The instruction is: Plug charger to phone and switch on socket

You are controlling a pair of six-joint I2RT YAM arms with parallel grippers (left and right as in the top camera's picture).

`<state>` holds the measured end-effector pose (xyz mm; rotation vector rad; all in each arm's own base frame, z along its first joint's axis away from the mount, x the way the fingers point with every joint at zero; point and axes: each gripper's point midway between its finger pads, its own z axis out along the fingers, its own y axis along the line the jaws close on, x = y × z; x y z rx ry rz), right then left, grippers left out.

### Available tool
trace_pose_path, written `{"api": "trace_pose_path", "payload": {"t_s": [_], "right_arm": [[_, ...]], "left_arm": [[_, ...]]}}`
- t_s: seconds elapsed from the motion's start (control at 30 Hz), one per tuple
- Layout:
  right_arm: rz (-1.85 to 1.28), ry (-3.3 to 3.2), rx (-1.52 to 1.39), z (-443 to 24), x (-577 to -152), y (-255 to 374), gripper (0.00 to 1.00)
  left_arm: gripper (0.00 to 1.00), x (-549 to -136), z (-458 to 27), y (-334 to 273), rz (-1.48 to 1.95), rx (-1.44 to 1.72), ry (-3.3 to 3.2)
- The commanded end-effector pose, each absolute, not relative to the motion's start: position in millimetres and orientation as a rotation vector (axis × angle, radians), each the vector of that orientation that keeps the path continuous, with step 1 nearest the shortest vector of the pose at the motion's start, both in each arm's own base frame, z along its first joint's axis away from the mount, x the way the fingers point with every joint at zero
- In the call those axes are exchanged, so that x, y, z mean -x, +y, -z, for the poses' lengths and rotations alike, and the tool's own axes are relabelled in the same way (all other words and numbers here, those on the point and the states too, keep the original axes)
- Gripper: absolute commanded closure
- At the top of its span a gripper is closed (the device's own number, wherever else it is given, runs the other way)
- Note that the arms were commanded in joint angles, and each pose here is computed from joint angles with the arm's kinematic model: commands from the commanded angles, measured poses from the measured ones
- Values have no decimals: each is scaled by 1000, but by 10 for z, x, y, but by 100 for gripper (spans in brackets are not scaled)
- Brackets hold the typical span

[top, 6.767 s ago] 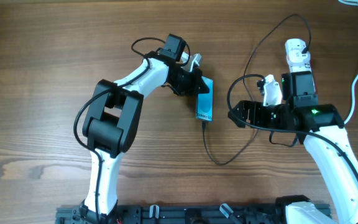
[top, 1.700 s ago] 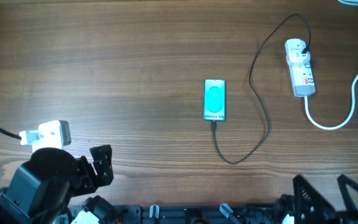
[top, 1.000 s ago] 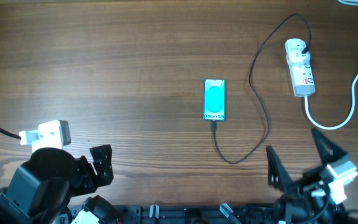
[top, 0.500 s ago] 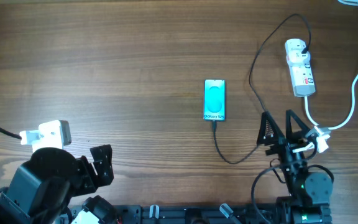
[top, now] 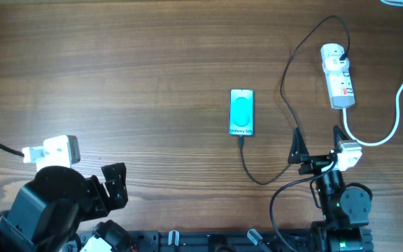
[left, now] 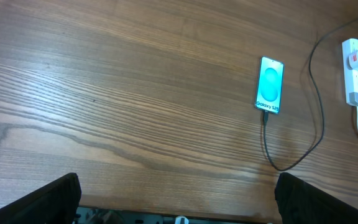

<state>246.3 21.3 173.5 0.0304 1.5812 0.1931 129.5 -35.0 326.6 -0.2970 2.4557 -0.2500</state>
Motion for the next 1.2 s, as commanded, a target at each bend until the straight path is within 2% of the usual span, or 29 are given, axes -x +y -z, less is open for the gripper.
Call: {"api": "trace_pose_path", "payload": {"t_s": [0.0, 0.7, 0.9, 1.0, 1.17], "right_arm": [[-170, 1570, 2, -1755, -2457, 225, 0], [-171, 1572, 1, -1752, -2458, 225, 0], [-170, 1571, 2, -1753, -2458, 225, 0], [-170, 1572, 2, -1752, -2458, 225, 0], [-170, 1572, 2, -1752, -2458, 225, 0]], "left_arm": [[0, -1297, -3262, -362, 258, 311, 2458], [0, -1303, -3267, -373, 263, 307, 2456], [0, -1677, -3512, -400, 335, 457, 2267], [0, -1783, -3325, -320, 335, 584, 2274], [0, -1996, -2822, -415, 469, 418, 2134]]}}
